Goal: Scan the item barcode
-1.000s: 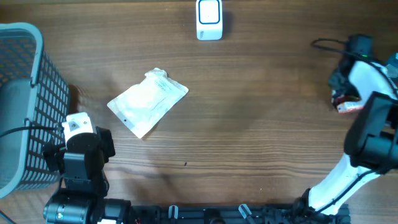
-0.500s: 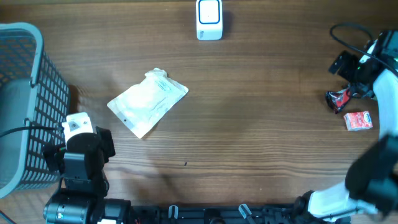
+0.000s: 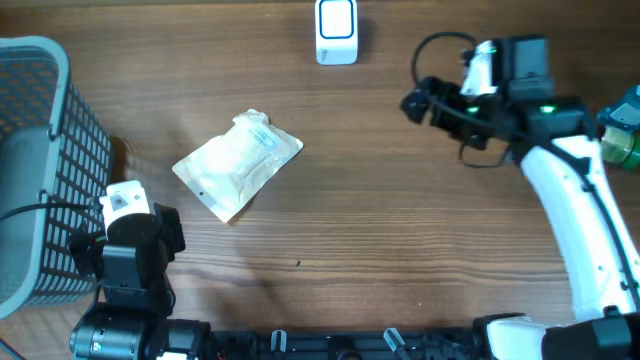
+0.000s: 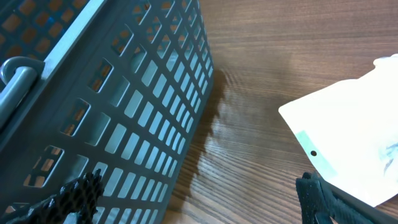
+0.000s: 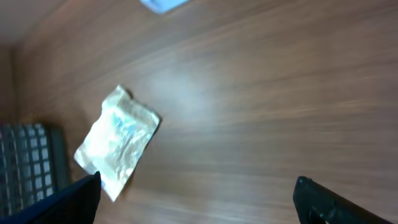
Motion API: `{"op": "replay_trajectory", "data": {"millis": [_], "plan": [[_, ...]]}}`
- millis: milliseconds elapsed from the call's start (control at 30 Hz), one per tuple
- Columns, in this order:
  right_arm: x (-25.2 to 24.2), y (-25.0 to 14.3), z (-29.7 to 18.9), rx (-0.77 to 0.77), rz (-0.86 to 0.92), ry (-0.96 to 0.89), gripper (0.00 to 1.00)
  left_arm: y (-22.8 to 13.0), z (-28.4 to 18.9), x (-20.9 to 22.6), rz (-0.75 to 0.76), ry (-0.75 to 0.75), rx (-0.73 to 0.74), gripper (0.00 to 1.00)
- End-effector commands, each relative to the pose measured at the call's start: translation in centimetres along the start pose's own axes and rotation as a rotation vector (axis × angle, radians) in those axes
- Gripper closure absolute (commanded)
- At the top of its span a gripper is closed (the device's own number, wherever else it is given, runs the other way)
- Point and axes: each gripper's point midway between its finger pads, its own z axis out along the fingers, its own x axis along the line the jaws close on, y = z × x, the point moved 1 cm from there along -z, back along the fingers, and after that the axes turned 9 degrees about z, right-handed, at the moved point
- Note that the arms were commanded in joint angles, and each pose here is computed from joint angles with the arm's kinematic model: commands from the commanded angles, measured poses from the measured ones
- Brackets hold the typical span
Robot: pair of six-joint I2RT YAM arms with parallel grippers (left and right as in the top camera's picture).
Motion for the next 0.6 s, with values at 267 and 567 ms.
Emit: {"op": "replay_trajectory", "data": {"millis": [267, 567], "plan": [[0.1, -2.2, 1.5, 0.032, 0.0, -0.085, 0.0, 1.2, -0.1, 0.2, 0.222, 0.006, -0.048, 0.0], [-0.4, -2.2, 1.4, 0.025, -0.001, -0.112, 0.01, 7.6, -6.4, -12.2, -0.081, -0.899, -0.332, 0.0]]}}
